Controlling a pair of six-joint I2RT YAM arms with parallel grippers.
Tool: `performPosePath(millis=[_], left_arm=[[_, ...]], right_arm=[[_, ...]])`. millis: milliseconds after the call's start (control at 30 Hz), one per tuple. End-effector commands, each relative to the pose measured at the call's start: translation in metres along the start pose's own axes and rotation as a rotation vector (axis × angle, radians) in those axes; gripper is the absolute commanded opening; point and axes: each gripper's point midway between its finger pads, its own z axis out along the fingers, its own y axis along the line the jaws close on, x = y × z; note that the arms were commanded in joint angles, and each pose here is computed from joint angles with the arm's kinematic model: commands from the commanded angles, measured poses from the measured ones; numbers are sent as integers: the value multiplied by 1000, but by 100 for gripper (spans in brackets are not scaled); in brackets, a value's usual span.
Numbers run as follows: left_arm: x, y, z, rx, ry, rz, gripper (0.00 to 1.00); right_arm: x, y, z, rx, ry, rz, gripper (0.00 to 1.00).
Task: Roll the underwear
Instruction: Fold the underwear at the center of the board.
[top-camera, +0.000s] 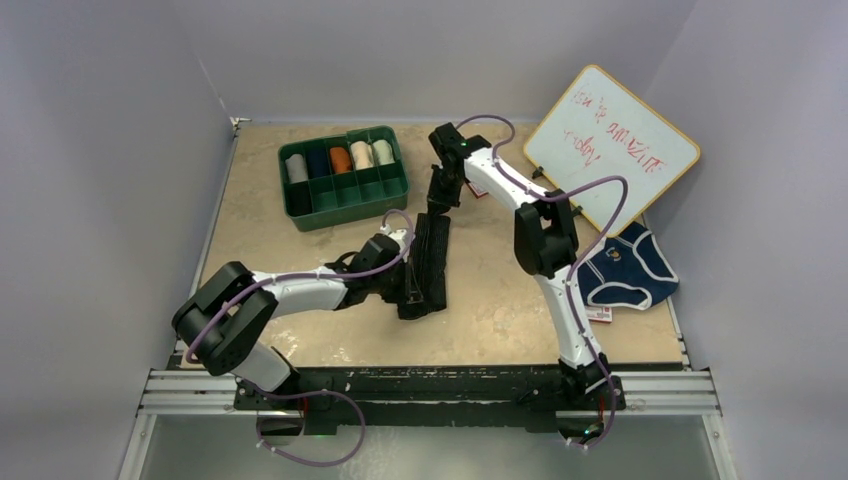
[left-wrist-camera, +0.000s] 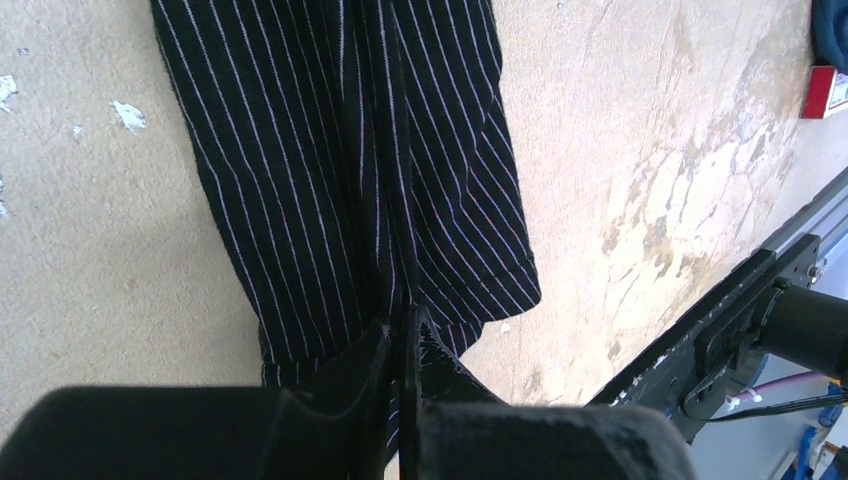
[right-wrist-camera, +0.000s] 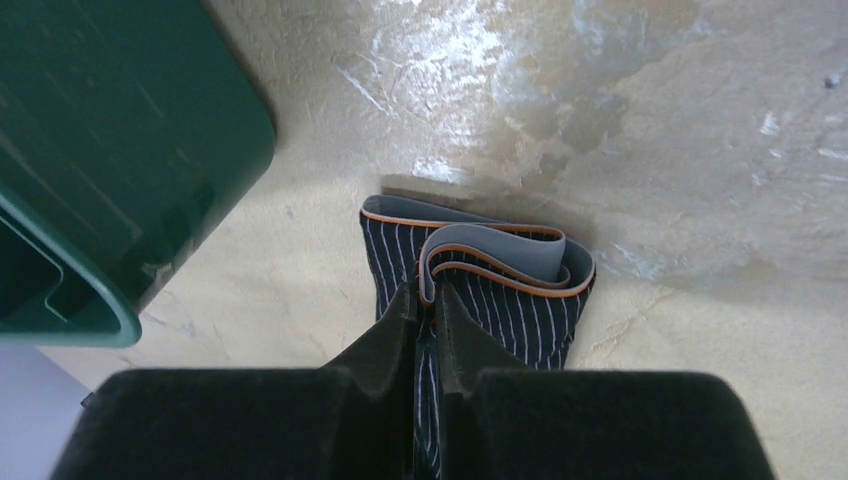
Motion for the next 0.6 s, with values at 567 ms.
performPosePath(millis=[567], left_arm=[[-15,2,-15,-43,-38,-6,0]], right_arm=[[-16,50,-48,-216,-78,-35,34]])
